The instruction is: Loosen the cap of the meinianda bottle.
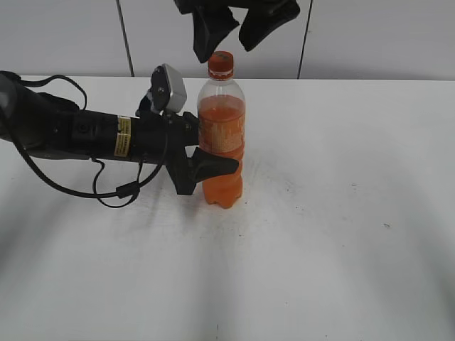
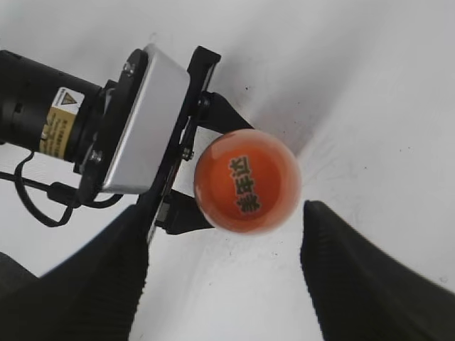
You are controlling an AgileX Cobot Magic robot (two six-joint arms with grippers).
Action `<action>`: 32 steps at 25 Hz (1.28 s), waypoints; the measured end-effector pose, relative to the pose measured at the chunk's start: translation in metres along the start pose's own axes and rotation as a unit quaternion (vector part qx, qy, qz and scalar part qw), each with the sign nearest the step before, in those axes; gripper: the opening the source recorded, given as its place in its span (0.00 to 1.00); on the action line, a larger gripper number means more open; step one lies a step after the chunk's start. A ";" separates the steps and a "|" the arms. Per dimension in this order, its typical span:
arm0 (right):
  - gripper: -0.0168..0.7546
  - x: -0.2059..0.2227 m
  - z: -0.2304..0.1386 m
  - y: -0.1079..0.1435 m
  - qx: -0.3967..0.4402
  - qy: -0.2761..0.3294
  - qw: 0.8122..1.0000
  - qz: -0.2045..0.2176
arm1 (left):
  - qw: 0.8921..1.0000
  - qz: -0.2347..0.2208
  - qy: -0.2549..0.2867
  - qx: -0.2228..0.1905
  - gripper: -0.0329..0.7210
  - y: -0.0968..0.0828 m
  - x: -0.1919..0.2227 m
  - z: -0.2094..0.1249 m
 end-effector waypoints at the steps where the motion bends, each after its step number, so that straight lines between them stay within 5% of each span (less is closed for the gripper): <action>1: 0.67 0.002 0.001 -0.001 -0.001 0.000 1.000 -0.004 | 1.000 0.000 0.000 0.000 0.61 0.000 0.000 0.000; 19: 0.65 0.022 0.013 -0.004 -0.007 -0.002 1.000 -0.019 | 1.000 -0.002 0.000 0.001 0.61 -0.001 0.000 0.000; 32: 0.46 0.033 0.011 -0.004 -0.005 0.009 1.000 -0.019 | 1.000 -0.004 0.001 0.004 0.61 -0.001 0.000 0.000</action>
Point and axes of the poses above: a point on each arm's last joint axis where the gripper is mounted, x pointing out along that axis toward the gripper, y along the wrist's bending axis when the last joint is at zero, z = x × y, the point moved 7 cm from there along x, pointing out along that axis toward the gripper, and after that the axes turned 13 degrees about x, right-handed, at the moved point
